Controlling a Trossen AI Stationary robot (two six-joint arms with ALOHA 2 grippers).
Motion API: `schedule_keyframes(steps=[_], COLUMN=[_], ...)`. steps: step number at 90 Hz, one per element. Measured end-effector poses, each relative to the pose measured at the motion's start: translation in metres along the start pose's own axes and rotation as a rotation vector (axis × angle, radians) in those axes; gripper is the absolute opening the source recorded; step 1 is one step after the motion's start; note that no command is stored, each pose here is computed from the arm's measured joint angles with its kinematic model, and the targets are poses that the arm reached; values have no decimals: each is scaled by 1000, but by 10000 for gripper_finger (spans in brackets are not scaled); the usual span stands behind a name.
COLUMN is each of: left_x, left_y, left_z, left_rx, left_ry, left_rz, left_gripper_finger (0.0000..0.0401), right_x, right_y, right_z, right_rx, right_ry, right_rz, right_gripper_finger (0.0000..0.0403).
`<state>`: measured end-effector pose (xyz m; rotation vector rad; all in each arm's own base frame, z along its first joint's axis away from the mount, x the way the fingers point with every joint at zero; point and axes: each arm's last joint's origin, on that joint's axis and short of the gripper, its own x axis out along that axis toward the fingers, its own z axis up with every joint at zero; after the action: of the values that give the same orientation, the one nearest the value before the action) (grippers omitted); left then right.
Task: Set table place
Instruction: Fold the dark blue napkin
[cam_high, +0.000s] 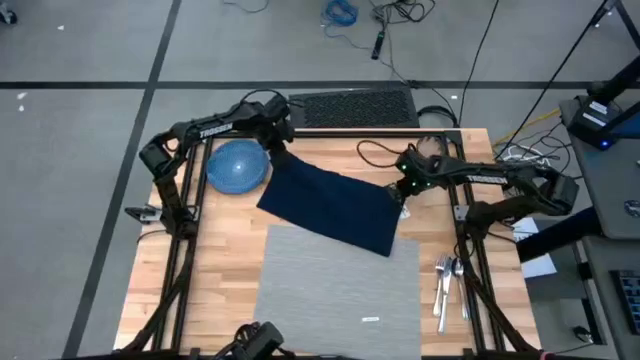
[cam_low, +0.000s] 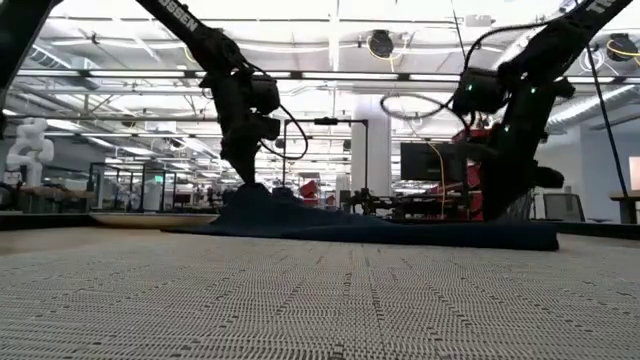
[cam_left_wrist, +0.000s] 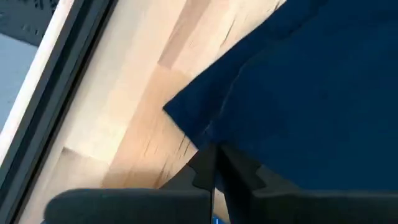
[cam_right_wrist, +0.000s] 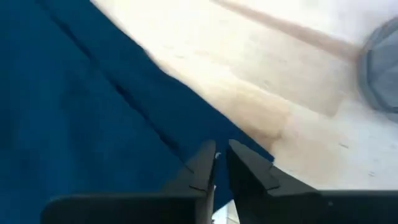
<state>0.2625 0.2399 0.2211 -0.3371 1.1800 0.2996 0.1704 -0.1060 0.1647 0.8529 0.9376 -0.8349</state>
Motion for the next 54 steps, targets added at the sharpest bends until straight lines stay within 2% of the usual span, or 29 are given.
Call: schedule_keyframes(steps=[13,27,41,46,54], left_x=[0,0,0,0,1], left_y=[2,3,3,2,-5], left_z=[3,3,2,0,-8], left_rx=[4,3,-6,-29,-77], left_ry=[-33,-17,-9,11,71], left_rz=[12,65,70,44,-80], left_gripper_finger=[56,103,145,157,167], right_x=[-14,-17,-14,-12,-9], right_y=[0,0,1,1,1], right_z=[0,-3,-4,-4,-6], right_rx=[0,-31,-68,-70,-66], right_ry=[-50,-12,25,42,64], right_rz=[38,63,89,94,97], right_gripper_finger=[83,126,142,140,131])
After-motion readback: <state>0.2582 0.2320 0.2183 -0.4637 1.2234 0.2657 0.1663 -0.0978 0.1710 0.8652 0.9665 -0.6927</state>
